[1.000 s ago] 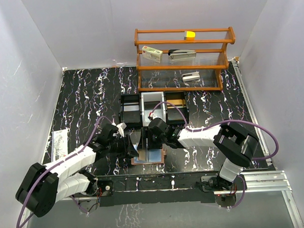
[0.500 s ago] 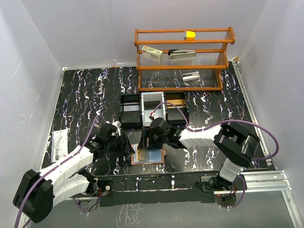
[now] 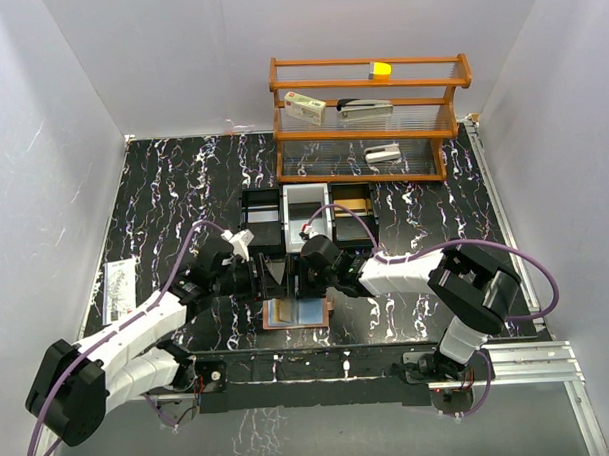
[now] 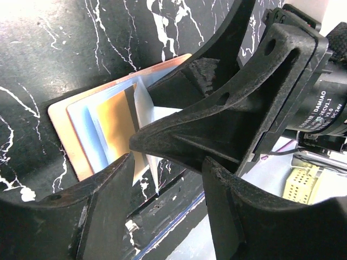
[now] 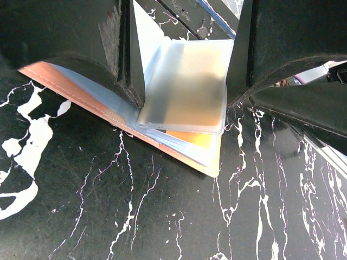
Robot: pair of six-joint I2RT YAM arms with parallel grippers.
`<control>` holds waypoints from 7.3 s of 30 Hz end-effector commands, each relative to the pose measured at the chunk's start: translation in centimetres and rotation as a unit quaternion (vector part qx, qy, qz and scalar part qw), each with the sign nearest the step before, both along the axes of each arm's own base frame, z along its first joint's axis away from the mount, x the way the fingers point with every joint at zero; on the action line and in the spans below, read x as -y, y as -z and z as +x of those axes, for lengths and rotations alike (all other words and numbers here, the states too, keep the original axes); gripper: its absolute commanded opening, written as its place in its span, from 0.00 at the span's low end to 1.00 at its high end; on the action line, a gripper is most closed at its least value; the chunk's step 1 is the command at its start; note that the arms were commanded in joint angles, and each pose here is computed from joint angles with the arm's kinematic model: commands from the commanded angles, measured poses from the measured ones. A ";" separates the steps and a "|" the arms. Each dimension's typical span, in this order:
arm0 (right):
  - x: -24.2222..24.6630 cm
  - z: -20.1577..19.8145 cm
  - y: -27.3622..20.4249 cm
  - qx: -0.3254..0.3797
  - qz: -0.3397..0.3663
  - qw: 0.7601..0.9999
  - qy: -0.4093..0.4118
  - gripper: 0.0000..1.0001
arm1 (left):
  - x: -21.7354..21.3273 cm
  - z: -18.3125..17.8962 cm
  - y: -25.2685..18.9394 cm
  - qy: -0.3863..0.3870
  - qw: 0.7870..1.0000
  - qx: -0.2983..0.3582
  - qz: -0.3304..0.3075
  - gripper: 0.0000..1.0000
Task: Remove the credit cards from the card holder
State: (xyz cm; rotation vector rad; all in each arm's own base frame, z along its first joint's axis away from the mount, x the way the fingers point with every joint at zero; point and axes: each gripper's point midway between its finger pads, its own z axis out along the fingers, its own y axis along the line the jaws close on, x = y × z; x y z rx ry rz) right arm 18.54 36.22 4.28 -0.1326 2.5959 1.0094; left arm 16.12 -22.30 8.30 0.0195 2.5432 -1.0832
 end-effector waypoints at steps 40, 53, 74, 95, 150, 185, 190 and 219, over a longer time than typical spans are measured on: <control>-0.1 -0.9 0.1 -0.020 0.009 1.000 -0.010 0.58 | 3.1 -1.6 1.5 0.088 0.995 -0.016 -0.036 0.39; -1.0 1.1 -5.0 0.021 0.045 0.999 -0.004 0.79 | 3.6 -1.2 1.5 0.082 0.996 -0.015 -0.038 0.38; 8.0 2.6 -7.3 0.067 0.036 0.984 0.160 0.72 | 8.0 -1.5 1.2 0.115 0.993 -0.004 -0.001 0.52; 4.2 -0.3 -4.5 -0.005 0.068 0.997 0.045 0.39 | 3.9 -1.0 1.3 0.028 0.998 0.017 0.061 0.50; 6.6 -0.4 -3.0 0.014 0.033 0.997 0.066 0.41 | 4.6 -0.5 3.6 0.014 0.996 -0.024 0.084 0.40; 8.6 -3.1 3.7 -0.074 -0.040 0.994 0.071 0.51 | 3.8 -1.4 6.9 -0.024 0.991 -0.082 0.104 0.25; 9.1 -3.2 4.1 -0.076 -0.043 0.993 0.083 0.50 | 3.3 -0.7 6.1 -0.044 0.991 -0.067 0.111 0.19; 9.0 -3.2 4.1 -0.077 -0.042 0.993 0.081 0.49 | 4.8 -1.2 5.8 -0.032 0.993 -0.085 0.069 0.29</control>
